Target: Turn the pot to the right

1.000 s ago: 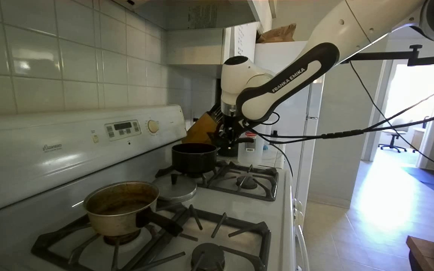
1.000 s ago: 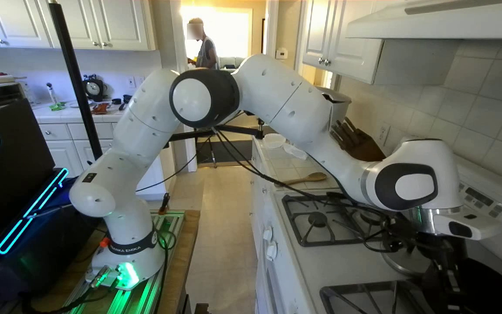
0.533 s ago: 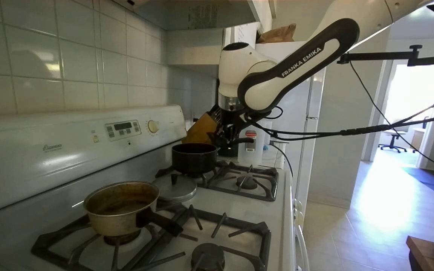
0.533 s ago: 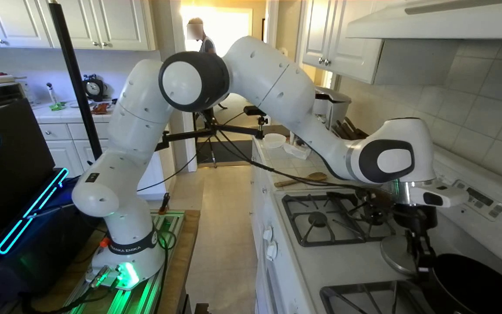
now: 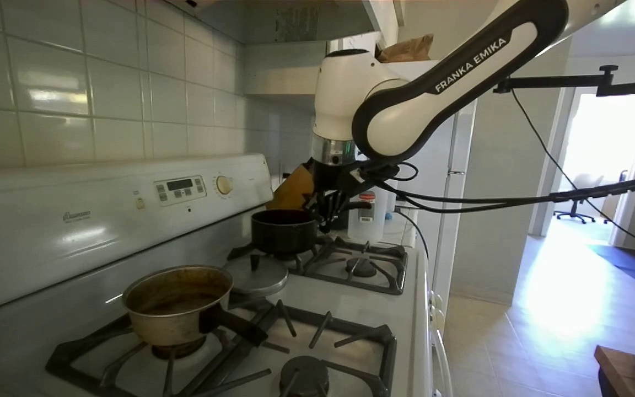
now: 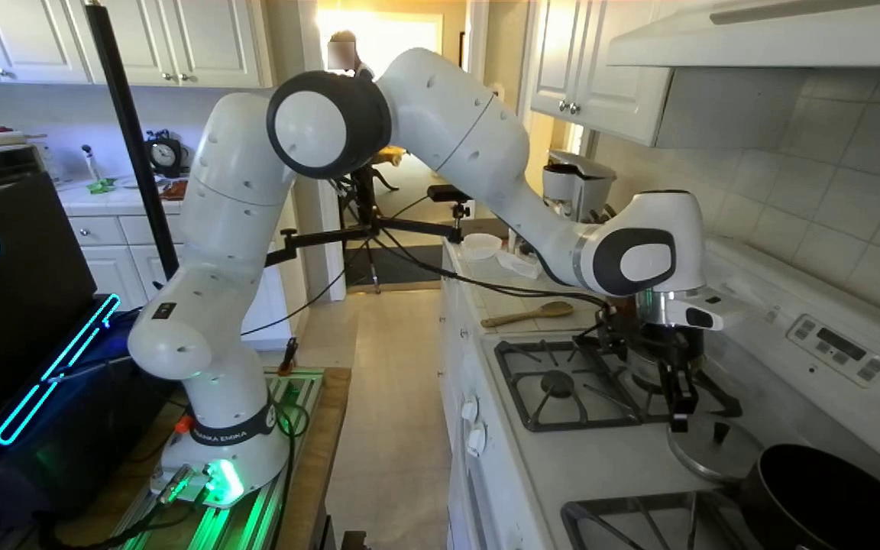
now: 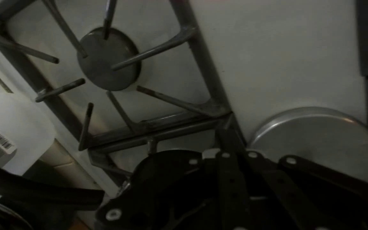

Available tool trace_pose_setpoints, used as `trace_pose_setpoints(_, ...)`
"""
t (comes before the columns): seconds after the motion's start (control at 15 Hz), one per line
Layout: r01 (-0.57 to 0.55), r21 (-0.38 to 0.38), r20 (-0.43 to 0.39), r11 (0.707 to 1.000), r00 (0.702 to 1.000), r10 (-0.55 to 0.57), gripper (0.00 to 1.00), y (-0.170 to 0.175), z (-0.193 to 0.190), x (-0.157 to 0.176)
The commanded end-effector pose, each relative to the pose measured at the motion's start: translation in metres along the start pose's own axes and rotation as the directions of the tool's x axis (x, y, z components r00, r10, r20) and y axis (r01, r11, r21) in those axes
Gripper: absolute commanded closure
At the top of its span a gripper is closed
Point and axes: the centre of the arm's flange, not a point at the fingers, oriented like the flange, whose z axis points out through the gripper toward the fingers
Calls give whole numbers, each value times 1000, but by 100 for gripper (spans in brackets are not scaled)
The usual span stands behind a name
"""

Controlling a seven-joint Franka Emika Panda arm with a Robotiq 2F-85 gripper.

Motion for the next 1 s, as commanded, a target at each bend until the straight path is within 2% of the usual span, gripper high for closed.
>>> trace_pose_setpoints(0.0, 36, 109, -77, 993, 997, -27, 100, -21, -4, -15)
trace_pose_setpoints(0.2, 70, 192, -192, 979, 981, -33, 100, -40, 1, -10)
trace_pose_setpoints(0.4, 96, 232, -247, 968, 968, -37, 100, -48, 6, -3)
trace_pose_setpoints(0.53, 117, 236, -293, 965, 955, -44, 100, -50, 15, 2)
trace_pose_setpoints(0.67, 109, 179, -333, 978, 942, -44, 100, -44, 24, 8)
trace_pose_setpoints(0.73, 107, 209, -293, 972, 955, -42, 99, -43, 14, 0)
trace_pose_setpoints(0.93, 103, 186, -311, 977, 950, -41, 99, -35, 23, 5)
